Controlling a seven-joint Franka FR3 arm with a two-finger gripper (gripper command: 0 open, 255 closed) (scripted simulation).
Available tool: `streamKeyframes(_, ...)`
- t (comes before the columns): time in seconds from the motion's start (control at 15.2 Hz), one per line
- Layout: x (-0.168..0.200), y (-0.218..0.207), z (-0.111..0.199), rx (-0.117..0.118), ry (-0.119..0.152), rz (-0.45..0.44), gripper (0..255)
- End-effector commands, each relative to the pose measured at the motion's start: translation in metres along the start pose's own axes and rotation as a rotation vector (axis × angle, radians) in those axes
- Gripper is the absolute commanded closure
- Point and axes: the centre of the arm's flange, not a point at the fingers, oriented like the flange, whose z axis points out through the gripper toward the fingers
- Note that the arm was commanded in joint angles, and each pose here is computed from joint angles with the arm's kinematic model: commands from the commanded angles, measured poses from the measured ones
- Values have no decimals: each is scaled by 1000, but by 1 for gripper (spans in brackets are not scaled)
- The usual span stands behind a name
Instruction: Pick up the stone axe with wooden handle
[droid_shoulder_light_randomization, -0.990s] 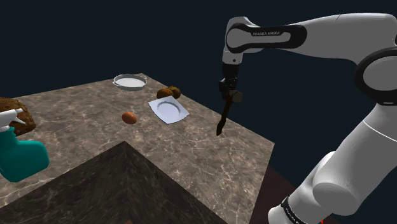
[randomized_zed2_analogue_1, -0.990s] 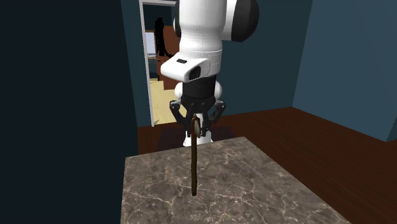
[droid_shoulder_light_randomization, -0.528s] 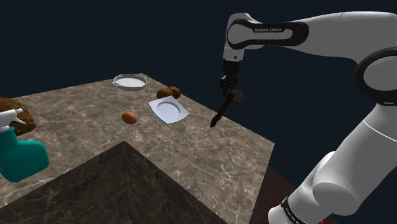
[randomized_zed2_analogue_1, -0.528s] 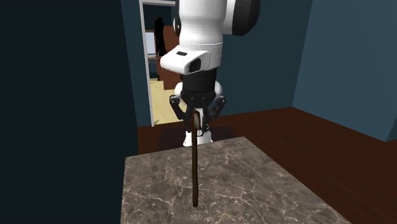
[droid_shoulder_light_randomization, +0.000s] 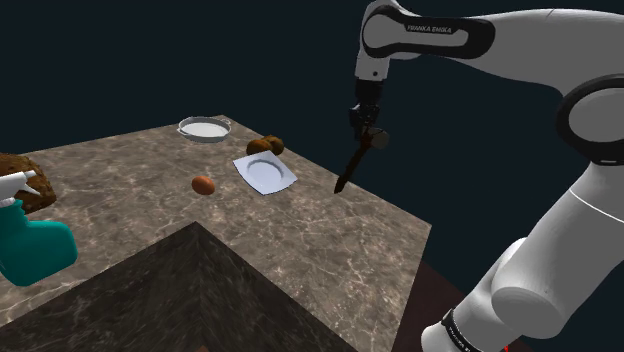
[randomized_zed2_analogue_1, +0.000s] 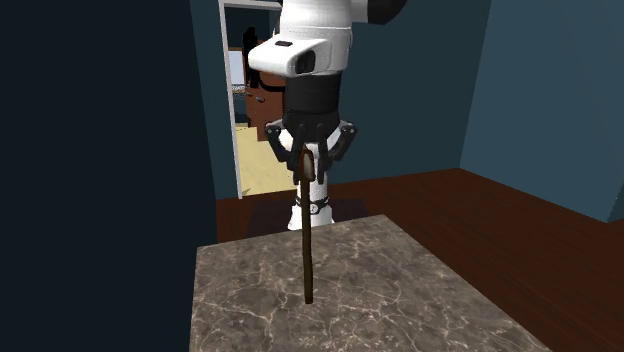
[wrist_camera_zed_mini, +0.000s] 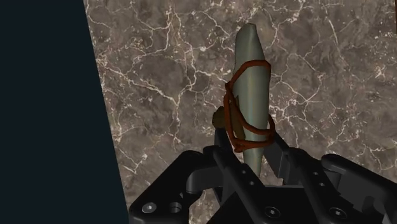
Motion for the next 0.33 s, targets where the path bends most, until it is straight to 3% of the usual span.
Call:
streamKeyframes(0.0, -3, 0, -10, 0, 0, 0, 255)
streamKeyframes(0.26, -5, 0, -21, 0, 0, 0, 255)
